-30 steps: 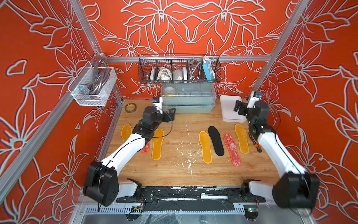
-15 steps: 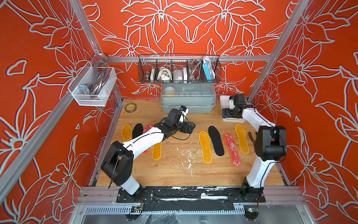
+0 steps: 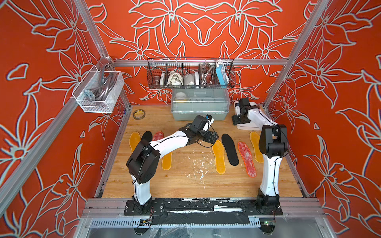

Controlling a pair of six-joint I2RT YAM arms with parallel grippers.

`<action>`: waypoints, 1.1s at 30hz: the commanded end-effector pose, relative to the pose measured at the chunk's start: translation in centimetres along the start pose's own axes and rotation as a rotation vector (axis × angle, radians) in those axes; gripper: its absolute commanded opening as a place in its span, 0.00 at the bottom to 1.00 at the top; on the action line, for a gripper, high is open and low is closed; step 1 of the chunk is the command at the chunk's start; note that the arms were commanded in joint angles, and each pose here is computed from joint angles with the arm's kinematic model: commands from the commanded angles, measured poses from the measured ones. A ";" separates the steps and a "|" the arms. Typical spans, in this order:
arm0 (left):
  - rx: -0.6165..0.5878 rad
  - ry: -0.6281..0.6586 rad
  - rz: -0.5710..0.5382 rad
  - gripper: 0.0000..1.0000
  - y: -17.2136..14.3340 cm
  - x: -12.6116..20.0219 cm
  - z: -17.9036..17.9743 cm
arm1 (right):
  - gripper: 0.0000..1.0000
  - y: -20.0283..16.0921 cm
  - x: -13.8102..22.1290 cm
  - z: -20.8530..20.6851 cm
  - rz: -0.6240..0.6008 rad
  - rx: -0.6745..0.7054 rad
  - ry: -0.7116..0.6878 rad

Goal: Put the insoles into the storage box
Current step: Pick up the storage box at the corner of the board.

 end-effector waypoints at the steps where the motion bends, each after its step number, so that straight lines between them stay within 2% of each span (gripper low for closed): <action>1: -0.007 -0.020 0.004 0.88 0.2 -0.2 -0.8 | 0.63 -0.8 -0.9 0.0 0.068 0.017 -0.016; 10: 0.006 -0.012 0.012 0.87 -0.4 -0.1 -0.7 | 0.34 -0.7 -2.4 0.1 0.096 0.025 -0.012; 12: 0.008 -0.007 0.022 0.86 -0.6 0.1 -0.7 | 0.30 -0.7 -2.4 0.2 0.094 0.025 -0.010; 15: 0.012 0.002 0.022 0.86 -0.7 0.6 -0.6 | 0.11 -0.6 -2.2 0.1 0.096 0.022 -0.010; 16: 0.014 0.005 0.013 0.86 -0.7 1.0 -0.7 | 0.08 -0.5 -2.0 0.1 0.095 0.019 -0.008; 20: 0.014 0.010 -0.029 0.86 -0.2 2.9 -1.0 | 0.00 -0.4 -1.1 0.1 0.091 -0.001 0.000; 24: 0.014 0.019 -0.080 0.86 0.3 5.6 -1.5 | 0.00 -0.1 1.3 -0.3 0.087 -0.036 -0.019; 28: 0.021 0.050 -0.144 0.87 0.0 9.1 -1.3 | 0.00 -0.3 5.4 -0.6 0.069 -0.095 -0.035; 33: 0.040 0.119 -0.211 0.87 -2.6 13.1 0.3 | 0.00 -2.4 10.4 0.4 0.052 -0.144 -0.059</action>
Point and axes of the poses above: each gripper's point midway between its finger pads, its own x axis back along the fingers, its own z axis along the line the jaws close on, y = z × x, the point moved 4 cm from there along x, back along the fingers, and after that the axes turned 6 degrees about x, right-handed, at the moved point
